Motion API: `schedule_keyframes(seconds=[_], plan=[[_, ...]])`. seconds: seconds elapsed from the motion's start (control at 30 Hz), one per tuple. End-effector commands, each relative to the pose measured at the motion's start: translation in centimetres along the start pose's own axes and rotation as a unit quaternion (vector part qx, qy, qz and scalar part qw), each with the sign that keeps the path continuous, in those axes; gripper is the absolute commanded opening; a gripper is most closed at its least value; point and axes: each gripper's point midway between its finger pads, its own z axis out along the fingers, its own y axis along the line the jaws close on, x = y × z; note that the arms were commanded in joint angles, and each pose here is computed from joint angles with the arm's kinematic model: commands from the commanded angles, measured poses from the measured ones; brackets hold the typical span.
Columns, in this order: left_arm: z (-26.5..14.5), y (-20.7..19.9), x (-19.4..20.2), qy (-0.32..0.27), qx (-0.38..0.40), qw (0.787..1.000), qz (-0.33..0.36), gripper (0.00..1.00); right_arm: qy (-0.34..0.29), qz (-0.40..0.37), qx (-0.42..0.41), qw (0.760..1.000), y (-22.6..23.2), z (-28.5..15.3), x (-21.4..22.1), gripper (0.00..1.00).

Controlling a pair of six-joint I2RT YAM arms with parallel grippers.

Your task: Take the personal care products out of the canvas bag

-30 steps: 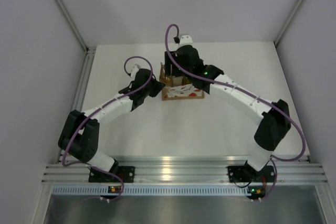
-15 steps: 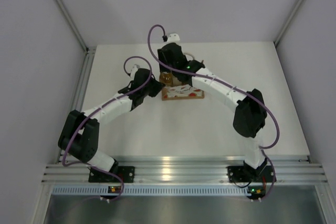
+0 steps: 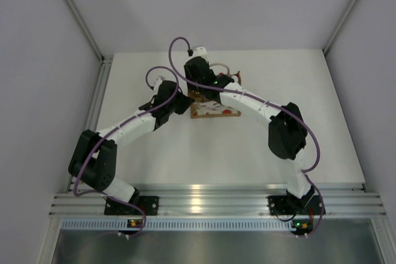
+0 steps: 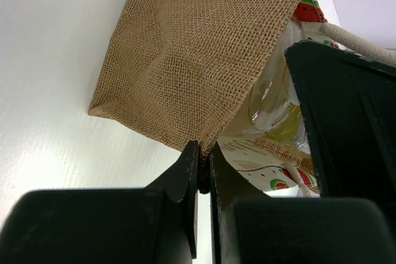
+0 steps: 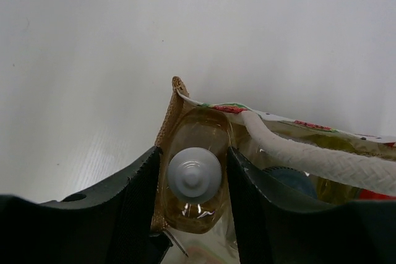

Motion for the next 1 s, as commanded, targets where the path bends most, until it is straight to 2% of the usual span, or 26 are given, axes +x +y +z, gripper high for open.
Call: schedule_keyframes(seconds=[0.0, 0.07, 0.23, 0.3, 0.33, 0.5, 0.53, 0.97], plan=[[0.7, 1.8, -0.1, -0.002, -0.031, 1.0, -0.002, 0.0, -0.001, 0.001, -0.002, 1.0, 1.1, 0.1, 0.0, 0.46], [0.7, 1.9, 0.0, -0.002, -0.032, 0.999, -0.002, 0.0, 0.0, 0.0, -0.002, 1.0, 1.2, 0.1, 0.2, 0.4], [0.8, 1.8, -0.1, -0.002, -0.031, 0.999, -0.005, 0.0, 0.001, -0.003, 0.0, 1.0, 1.4, 0.0, 0.5, 0.34], [0.7, 1.7, -0.1, -0.001, -0.03, 1.0, -0.005, 0.0, -0.001, -0.001, 0.0, 1.0, 1.5, -0.1, 0.4, 0.24], [0.8, 1.8, -0.1, -0.002, -0.031, 0.999, -0.005, 0.0, -0.004, 0.0, -0.001, 1.0, 1.6, -0.3, 0.1, 0.16], [0.8, 1.7, -0.1, -0.002, -0.03, 1.0, -0.007, 0.0, -0.031, 0.007, -0.006, 0.999, 2.1, -1.8, -2.3, 0.06], [0.8, 1.7, -0.2, -0.002, -0.031, 0.999, -0.007, 0.0, -0.036, 0.007, -0.008, 0.999, 2.3, -2.1, -2.8, 0.0], [0.9, 1.4, -0.3, -0.003, -0.029, 1.0, -0.01, 0.0, -0.116, 0.012, -0.04, 0.992, 2.7, -7.2, -11.2, 0.0]])
